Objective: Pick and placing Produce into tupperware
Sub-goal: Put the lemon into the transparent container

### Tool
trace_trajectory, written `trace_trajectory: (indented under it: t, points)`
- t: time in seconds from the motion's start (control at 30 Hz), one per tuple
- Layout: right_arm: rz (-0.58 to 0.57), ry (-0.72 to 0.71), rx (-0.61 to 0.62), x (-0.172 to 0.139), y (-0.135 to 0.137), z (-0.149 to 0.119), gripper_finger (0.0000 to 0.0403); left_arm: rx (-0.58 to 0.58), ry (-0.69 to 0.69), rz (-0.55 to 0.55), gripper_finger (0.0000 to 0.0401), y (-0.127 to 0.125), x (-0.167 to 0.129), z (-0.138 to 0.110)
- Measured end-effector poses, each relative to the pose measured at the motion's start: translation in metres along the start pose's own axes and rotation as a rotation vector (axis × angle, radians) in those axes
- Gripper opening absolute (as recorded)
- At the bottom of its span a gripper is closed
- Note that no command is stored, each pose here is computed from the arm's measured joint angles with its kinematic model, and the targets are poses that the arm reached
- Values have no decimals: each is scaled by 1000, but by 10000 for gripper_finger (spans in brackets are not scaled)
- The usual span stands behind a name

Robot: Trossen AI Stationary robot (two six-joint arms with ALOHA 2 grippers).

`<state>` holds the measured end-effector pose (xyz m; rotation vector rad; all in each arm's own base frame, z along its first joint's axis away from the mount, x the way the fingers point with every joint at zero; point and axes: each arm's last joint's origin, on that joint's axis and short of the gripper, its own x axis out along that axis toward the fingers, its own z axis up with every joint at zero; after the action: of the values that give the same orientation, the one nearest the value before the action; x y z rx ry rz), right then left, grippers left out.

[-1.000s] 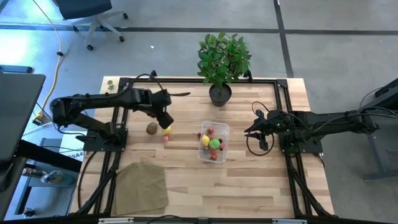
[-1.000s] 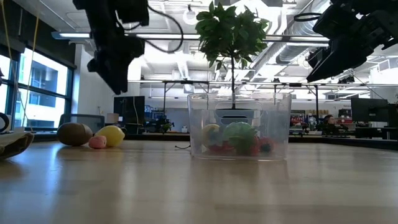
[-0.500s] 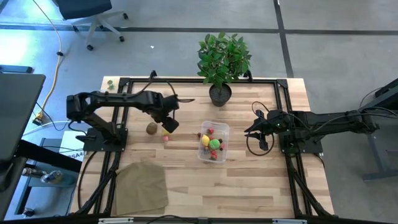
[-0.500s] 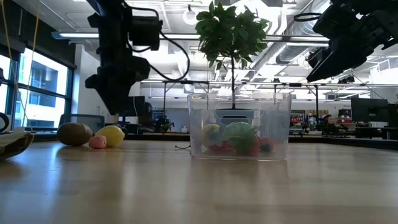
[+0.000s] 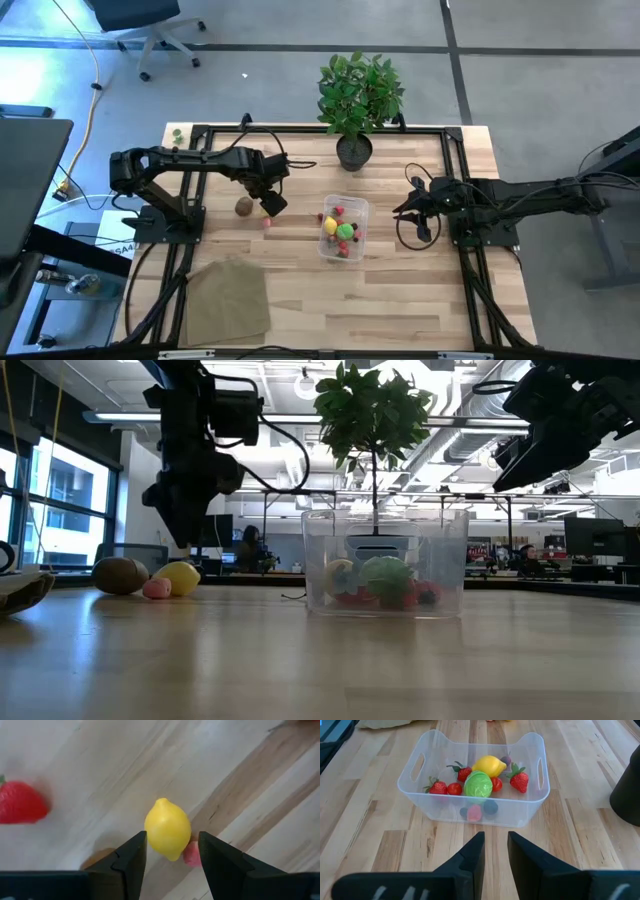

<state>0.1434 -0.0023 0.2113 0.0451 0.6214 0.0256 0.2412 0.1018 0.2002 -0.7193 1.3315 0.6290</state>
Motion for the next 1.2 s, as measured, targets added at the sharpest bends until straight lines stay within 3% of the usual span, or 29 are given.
trace_trajectory:
  t: [0.4, 0.57, 0.83, 1.2]
  points:
    - [0, 0, 0, 0, 0, 0, 73, -113, 36, 42, 168, 4, 11, -5]
    - [0, 0, 0, 0, 0, 0, 73, -142, 47, 12, 168, 5, 19, -9]
    - [0, 0, 0, 0, 0, 0, 73, -140, 26, -10, 168, 4, 21, -7]
    - [0, 0, 0, 0, 0, 0, 73, -51, -11, -11, 168, 3, 21, -4]
